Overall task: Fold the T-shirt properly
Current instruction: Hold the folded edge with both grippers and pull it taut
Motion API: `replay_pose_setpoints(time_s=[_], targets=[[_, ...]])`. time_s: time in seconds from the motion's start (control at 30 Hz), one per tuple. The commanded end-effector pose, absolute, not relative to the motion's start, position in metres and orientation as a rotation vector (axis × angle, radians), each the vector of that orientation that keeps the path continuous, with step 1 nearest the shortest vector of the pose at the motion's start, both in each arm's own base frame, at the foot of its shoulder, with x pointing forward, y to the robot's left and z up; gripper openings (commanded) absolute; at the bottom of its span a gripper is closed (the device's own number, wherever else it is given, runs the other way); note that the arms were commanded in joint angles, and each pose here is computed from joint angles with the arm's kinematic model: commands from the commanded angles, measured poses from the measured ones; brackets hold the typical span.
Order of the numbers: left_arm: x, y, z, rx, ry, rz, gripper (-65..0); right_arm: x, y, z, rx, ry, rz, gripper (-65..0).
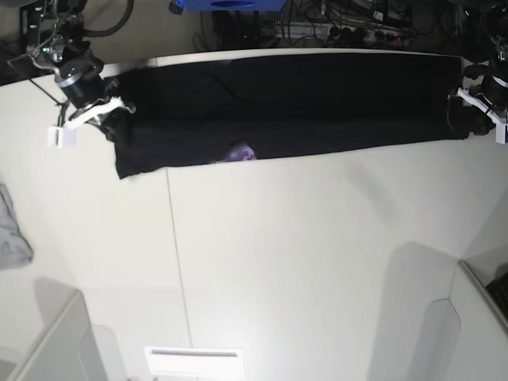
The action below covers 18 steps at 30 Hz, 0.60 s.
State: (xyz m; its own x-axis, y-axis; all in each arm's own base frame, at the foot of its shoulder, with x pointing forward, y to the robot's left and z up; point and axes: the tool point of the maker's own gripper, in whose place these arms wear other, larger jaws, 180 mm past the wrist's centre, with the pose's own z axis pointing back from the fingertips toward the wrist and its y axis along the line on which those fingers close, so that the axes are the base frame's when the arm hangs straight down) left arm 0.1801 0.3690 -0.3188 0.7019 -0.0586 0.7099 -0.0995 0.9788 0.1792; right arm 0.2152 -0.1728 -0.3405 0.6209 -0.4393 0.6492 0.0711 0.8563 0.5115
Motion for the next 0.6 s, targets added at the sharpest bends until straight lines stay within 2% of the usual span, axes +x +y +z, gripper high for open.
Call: replay_pose_setpoints(time_s=[0.0, 0.33, 0.57], targets=[[0.185, 0.371, -0.308, 0.225, -0.826, 0.003, -65.0, 0.216, -0.174, -0.333, 0.474, -0.883, -0.295, -65.0], [0.166, 0.366, -0.323, 0.210, -0.776, 0.021, -65.0, 0.198, -0.167, -0.353, 0.483, -0.816, -0.328, -65.0], [0.151, 0.367, -0.332, 0.210, -0.726, 0.021, -65.0, 0.189, -0.176, -0.377, 0.398, -0.770, -0.328, -65.0]])
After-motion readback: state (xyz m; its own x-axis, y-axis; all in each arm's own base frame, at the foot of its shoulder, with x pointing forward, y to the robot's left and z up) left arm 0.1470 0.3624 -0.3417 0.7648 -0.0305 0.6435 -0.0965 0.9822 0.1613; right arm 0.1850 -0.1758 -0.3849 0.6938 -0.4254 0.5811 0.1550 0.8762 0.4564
